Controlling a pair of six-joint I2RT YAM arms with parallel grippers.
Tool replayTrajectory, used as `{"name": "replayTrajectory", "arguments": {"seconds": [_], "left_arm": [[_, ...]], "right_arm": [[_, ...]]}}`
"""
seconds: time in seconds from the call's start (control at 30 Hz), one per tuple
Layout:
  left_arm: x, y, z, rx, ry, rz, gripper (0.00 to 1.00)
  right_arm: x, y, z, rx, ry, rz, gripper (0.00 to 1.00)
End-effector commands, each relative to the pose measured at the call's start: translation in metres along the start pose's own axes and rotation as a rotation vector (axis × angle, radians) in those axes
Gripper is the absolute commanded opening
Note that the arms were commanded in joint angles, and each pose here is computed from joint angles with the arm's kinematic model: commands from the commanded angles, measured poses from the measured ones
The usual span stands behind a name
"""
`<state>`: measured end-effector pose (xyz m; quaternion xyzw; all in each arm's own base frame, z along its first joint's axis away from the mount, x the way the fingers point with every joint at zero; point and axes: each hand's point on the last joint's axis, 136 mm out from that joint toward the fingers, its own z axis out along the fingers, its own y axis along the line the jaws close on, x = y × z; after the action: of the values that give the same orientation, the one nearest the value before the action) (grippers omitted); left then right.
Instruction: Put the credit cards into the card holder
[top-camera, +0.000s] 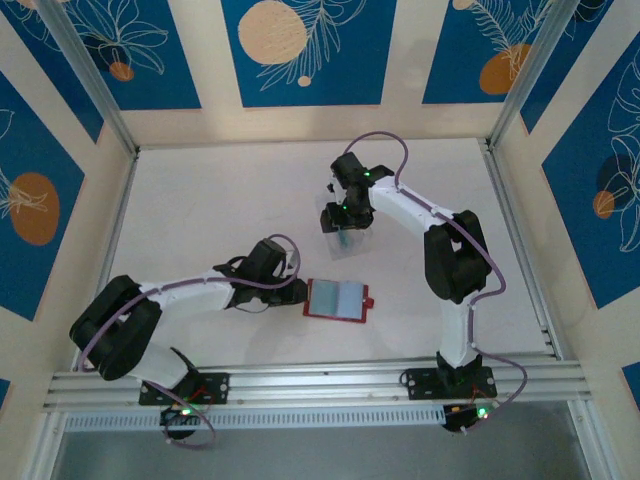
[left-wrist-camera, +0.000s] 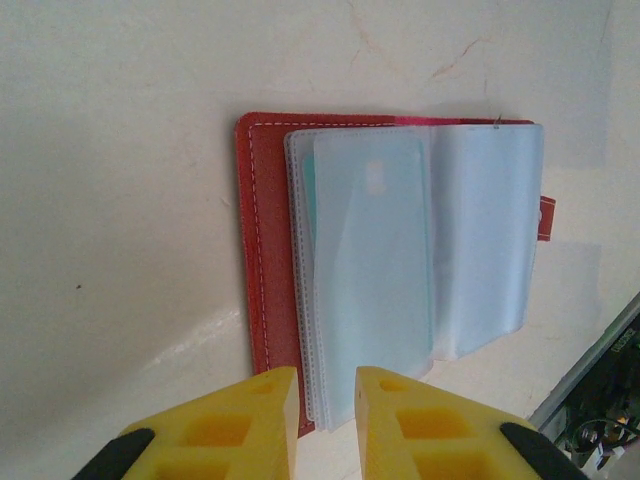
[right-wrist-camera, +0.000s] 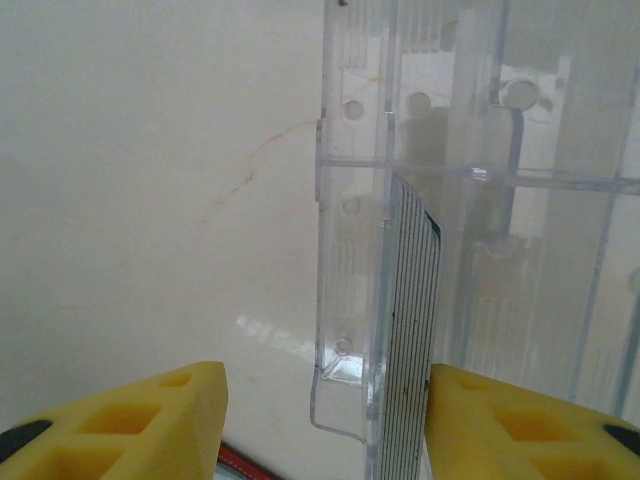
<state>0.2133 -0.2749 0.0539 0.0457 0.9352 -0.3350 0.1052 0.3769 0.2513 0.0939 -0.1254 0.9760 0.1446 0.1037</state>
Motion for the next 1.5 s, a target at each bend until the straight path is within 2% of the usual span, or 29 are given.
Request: {"name": "replayTrajectory", "arguments": {"seconds": [0.0,0.33,0.57,0.9,1.1,1.47], "left_arm": [[0.000,0.002,0.001,0.008,0.004,-0.006,0.21],[0.001,0.004,0.004,0.006,0.007,-0.012,0.21],[0.001,0.003,0.003,0.008,0.006,-0.010,0.21],[0.003,0.006,0.005,0.001,0.011,-0.011,0.21],[0.005,0.010,0.006,-0.004,0.016,-0.017,0.21],[0.005,0.011,0.006,-0.006,0.016,-0.019,0.21]], "right_arm": [[-0.003,0.017,-0.005,-0.092,0.012,-0.015,0.55],[-0.003,0.023,-0.009,-0.152,0.005,-0.015,0.55],[-0.001,0.013,0.004,-0.083,0.035,-0.019,0.55],[-0.004,0.021,-0.007,-0.126,0.004,-0.008,0.38],[-0.007,0.023,-0.017,-0.157,-0.014,-0.002,0.36],[-0.008,0.018,-0.019,-0.145,-0.021,0.006,0.23]]}}
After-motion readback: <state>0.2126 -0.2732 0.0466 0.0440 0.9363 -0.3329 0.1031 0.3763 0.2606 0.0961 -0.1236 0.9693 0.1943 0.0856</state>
